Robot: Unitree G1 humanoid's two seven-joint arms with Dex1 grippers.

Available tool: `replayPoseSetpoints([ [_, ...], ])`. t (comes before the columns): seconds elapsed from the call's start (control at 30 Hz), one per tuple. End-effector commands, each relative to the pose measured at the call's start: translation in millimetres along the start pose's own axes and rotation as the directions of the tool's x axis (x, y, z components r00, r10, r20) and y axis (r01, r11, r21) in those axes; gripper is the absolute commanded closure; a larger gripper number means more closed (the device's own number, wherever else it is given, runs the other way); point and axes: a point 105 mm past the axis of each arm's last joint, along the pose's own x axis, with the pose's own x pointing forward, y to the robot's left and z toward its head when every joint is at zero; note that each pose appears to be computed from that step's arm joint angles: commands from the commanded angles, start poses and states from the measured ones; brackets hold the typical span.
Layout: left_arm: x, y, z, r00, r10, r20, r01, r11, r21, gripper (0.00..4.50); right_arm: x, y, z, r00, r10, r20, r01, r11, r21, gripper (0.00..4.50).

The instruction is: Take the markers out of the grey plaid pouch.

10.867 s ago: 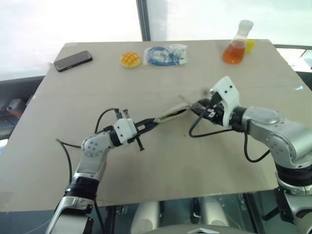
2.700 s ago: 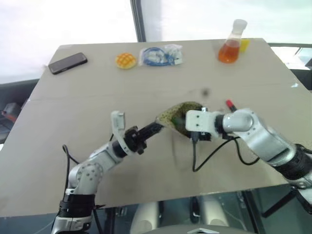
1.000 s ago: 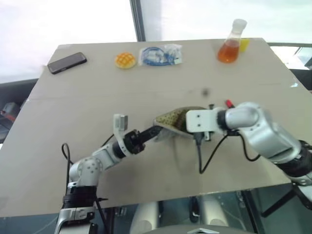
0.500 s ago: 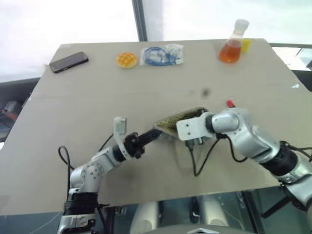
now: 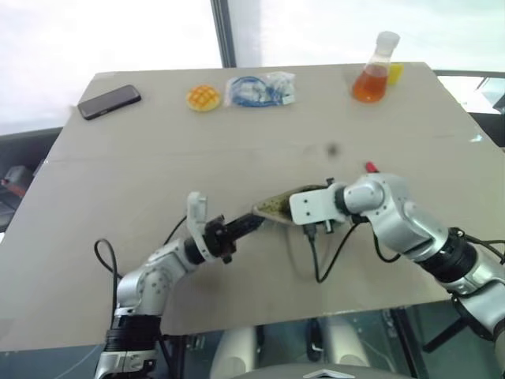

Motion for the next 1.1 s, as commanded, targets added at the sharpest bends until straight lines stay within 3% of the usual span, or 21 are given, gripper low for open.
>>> replayPoseSetpoints([
  [0.03, 4, -7, 4, 0.999, -0.035, 0.002, 0.035, 0.998, 0.045, 4.50, 8, 8, -20, 0.998, 0.007, -0.066, -0.004, 0.999, 0.043, 3.76],
  [0.3, -1, -2, 5, 1.000, 0.009, 0.016, -0.010, 0.996, 0.090, 4.50, -30, 3, -11, 0.999, -0.044, 0.020, 0.042, 0.994, 0.098, 3.76],
  [0.43, -3, 7, 6, 0.998, 0.053, 0.028, -0.056, 0.989, 0.134, 4.50, -57, -3, 10, 0.981, -0.067, 0.184, 0.030, 0.980, 0.195, 3.76],
  [0.63, 1, 14, 9, 0.997, 0.077, 0.018, -0.079, 0.977, 0.200, 4.50, -86, -9, 27, 0.903, -0.138, 0.406, -0.023, 0.930, 0.366, 3.76],
  [0.67, 2, 17, 9, 0.995, 0.095, 0.018, -0.096, 0.970, 0.222, 4.50, -96, -15, 36, 0.860, -0.179, 0.478, -0.037, 0.912, 0.408, 3.76],
  [0.73, 5, 23, 12, 0.991, 0.133, 0.030, -0.136, 0.954, 0.267, 4.50, -125, -36, 60, 0.691, -0.330, 0.643, -0.072, 0.854, 0.515, 3.76],
  [0.8, 6, 25, 13, 0.988, 0.153, 0.035, -0.156, 0.938, 0.309, 4.50, -155, -57, 72, 0.517, -0.484, 0.706, -0.090, 0.790, 0.607, 3.76],
  [0.9, 4, 31, 16, 0.974, 0.218, 0.059, -0.224, 0.898, 0.379, 4.50, -197, -80, 62, 0.366, -0.680, 0.635, -0.044, 0.669, 0.742, 3.76],
  [1.0, 1, 39, 24, 0.949, 0.296, 0.107, -0.312, 0.847, 0.431, 4.50, -237, -93, 34, 0.302, -0.815, 0.495, 0.027, 0.526, 0.850, 3.76],
  [1.07, 0, 42, 30, 0.933, 0.330, 0.143, -0.358, 0.809, 0.466, 4.50, -247, -96, 3, 0.358, -0.869, 0.343, 0.125, 0.408, 0.904, 3.76],
  [1.1, 1, 41, 35, 0.927, 0.336, 0.169, -0.375, 0.788, 0.489, 4.50, -244, -92, -29, 0.441, -0.878, 0.188, 0.245, 0.319, 0.916, 3.76],
])
